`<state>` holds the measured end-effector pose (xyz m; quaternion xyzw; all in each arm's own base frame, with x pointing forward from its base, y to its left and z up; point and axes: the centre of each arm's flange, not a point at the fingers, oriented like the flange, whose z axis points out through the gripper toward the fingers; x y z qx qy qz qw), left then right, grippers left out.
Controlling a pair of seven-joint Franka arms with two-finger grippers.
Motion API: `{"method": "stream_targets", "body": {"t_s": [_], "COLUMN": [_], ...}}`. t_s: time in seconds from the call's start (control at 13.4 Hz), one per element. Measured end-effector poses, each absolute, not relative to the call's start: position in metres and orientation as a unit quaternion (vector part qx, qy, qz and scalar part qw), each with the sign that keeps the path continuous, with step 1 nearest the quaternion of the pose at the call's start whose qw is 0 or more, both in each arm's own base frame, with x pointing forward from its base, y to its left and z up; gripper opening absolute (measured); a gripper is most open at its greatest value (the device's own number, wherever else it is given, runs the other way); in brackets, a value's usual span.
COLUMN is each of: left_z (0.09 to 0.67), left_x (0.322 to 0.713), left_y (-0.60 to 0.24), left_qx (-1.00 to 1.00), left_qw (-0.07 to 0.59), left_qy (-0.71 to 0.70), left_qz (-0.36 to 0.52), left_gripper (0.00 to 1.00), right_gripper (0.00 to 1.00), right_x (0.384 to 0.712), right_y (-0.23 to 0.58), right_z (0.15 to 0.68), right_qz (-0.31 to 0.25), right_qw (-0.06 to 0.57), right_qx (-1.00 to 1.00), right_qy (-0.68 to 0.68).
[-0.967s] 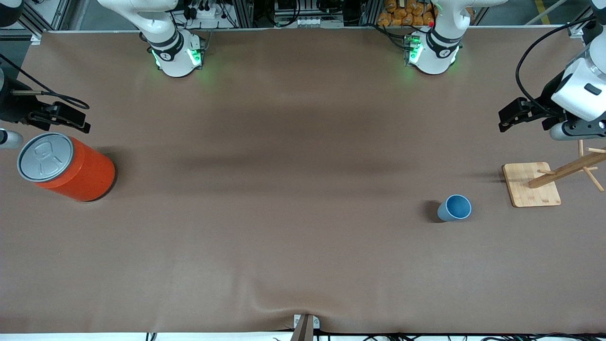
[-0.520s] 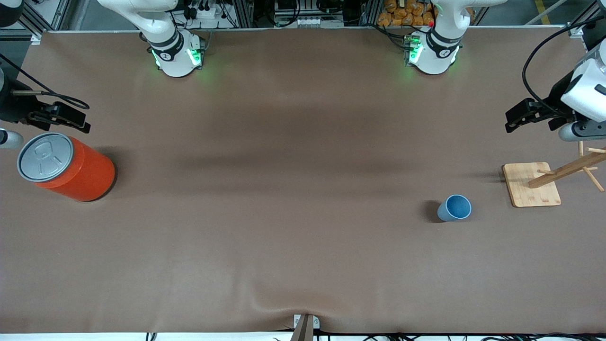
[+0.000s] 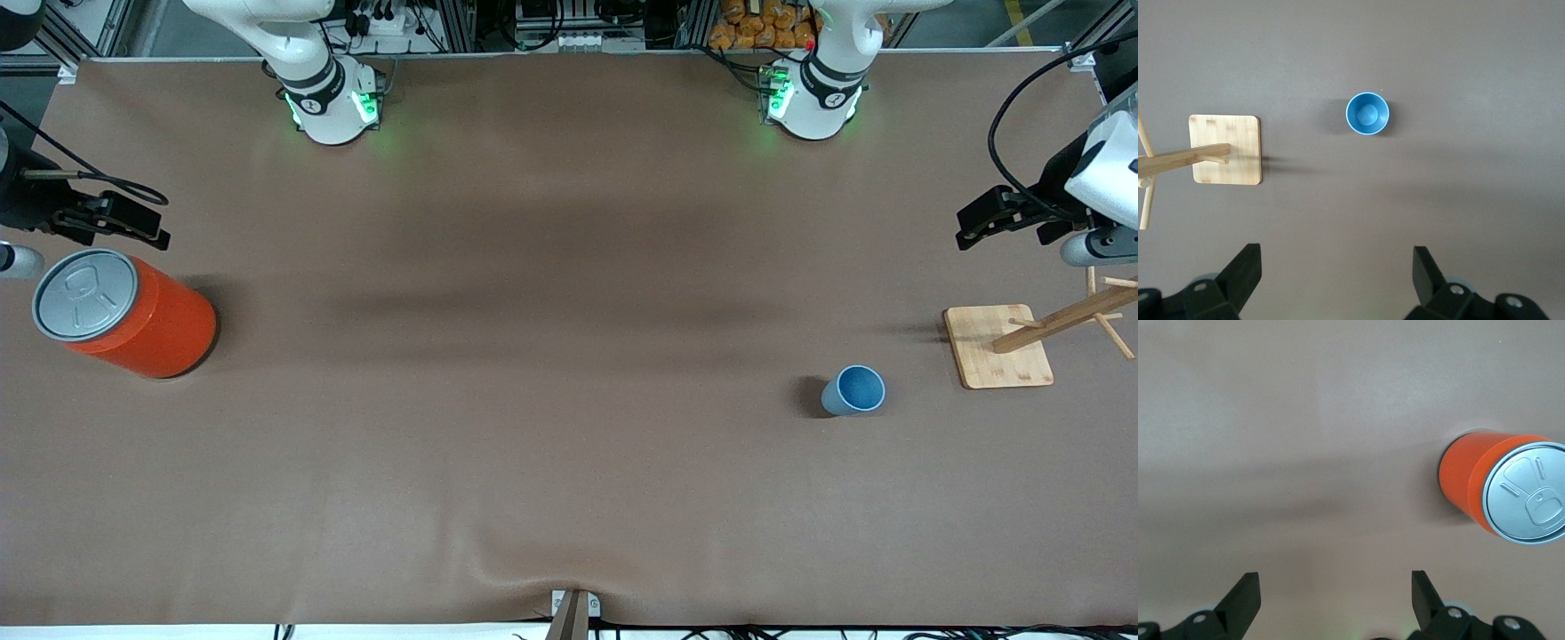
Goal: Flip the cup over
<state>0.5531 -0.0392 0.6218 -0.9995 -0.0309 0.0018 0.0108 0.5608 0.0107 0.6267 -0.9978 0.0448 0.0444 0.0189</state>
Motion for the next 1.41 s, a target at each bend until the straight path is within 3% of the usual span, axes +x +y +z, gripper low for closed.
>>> {"method": "stream_targets", "body": {"t_s": [1.41], "left_z": [0.6205], "left_x": [0.5525], "left_y": [-0.0392], "left_qx": [-0.999], "left_qw": [0.011], "left_qy": [-0.031], "left_qz": [0.006], "left_gripper": [1.00], "right_gripper": [1.00], "right_x": [0.5606], "right_y": [0.0106], "right_z": [0.6223], "right_qz": [0.049], "right_qw": [0.019], "right_qx": [-0.998], "right_qy": [0.045]}}
